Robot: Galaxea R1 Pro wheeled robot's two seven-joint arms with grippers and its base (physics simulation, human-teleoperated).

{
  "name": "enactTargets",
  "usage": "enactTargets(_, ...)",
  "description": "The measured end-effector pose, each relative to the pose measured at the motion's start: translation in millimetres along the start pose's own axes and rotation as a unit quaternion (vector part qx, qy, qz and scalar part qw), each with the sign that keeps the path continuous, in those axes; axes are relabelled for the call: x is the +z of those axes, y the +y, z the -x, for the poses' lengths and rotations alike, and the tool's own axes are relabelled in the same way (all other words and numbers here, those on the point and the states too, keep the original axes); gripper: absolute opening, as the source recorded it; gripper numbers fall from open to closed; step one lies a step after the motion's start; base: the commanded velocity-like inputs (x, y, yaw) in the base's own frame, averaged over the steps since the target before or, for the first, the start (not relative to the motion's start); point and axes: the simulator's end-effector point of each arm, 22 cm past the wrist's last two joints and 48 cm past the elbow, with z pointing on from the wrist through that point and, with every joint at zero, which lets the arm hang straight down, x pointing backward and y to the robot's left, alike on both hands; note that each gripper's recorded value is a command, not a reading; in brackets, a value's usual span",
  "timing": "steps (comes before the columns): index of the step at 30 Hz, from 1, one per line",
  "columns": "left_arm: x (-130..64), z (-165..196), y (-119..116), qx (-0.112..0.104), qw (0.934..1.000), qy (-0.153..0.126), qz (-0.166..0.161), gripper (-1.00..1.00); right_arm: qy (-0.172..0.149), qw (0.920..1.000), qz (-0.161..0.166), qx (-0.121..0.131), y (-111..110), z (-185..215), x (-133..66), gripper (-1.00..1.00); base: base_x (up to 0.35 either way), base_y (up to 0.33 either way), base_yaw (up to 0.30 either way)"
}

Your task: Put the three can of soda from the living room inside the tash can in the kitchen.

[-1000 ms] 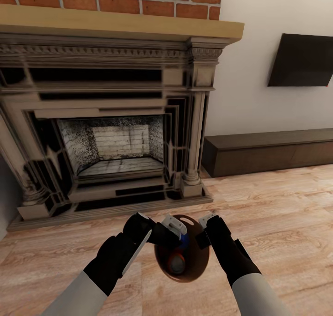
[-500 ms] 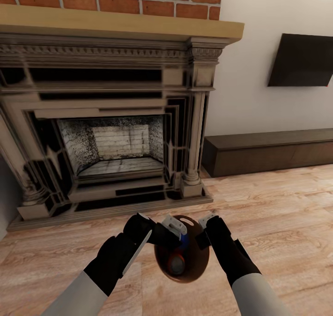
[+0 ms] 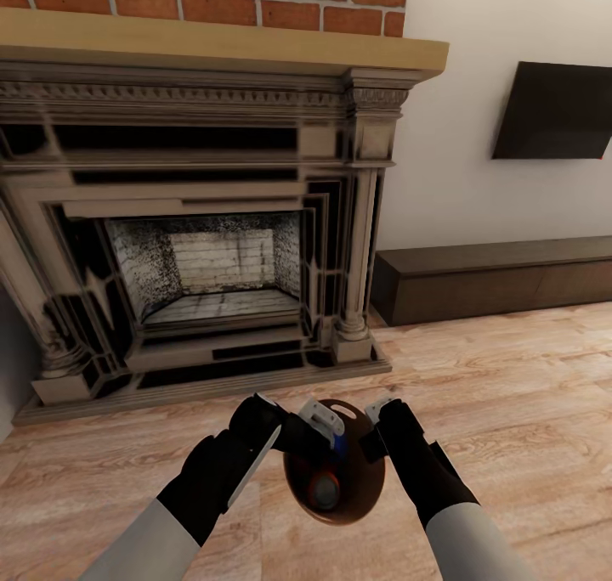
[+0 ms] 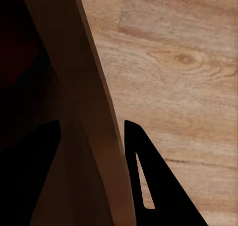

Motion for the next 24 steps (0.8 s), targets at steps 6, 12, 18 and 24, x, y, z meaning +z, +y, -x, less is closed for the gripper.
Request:
enactTargets(6,0.1,-0.1,-0.1,0.001,1.0000,0.000,0.000,1.00,0.000,1.0000,0.000,0.000,0.0,-0.1,0.0,-1.00,0.000,0.000,0.000)
enactTargets(12,-0.1,0.5,-0.7,0.001,1.0000,-0.001,-0.001,1.00,-0.001,1.0000,0.003,0.003,1.1,0.4,-0.4,-1.00,0.000,0.000,0.000)
enactTargets(18,-1.0,2.4,-2.0,0.000,1.0000,-0.005,-0.004,1.00,-0.008,0.9999,0.008,0.007,1.7,4.6,-3.3,-1.00,0.000,0.000,0.000)
enactTargets(24,-2.7,4.6,-1.7,0.003,1.0000,-0.009,-0.004,1.00,-0.011,0.9999,0.007,0.008,1.0,6.8,-5.0,-1.00,0.000,0.000,0.000)
